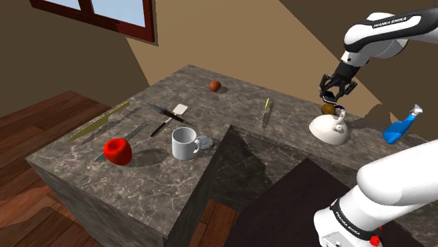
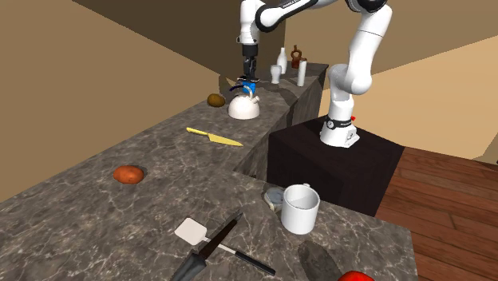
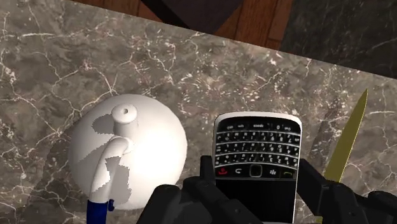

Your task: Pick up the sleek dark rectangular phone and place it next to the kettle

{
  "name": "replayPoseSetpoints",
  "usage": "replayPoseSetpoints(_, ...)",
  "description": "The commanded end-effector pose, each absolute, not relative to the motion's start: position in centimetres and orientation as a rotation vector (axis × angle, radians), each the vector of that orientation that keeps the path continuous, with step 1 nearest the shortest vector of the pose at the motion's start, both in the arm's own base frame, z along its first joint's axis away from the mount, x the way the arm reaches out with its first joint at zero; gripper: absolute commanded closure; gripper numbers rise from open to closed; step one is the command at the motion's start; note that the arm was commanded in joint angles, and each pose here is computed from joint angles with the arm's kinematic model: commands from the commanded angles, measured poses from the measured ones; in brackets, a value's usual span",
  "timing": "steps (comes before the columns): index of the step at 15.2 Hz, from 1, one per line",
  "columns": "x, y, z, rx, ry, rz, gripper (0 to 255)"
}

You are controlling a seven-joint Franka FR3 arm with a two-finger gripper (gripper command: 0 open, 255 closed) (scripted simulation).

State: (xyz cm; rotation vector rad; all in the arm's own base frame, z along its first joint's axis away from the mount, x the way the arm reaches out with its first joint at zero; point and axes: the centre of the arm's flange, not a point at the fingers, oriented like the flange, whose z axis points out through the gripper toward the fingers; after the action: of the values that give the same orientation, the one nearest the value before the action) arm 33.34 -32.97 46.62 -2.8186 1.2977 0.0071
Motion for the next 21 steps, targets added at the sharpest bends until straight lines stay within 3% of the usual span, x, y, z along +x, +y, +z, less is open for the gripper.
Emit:
replayPoseSetpoints(1, 32.0, -35.3, 46.6, -2.82, 1.295, 0.008, 255)
replayPoseSetpoints(21, 18.0, -57.7, 46.6, -2.82, 1.295, 0.008, 255)
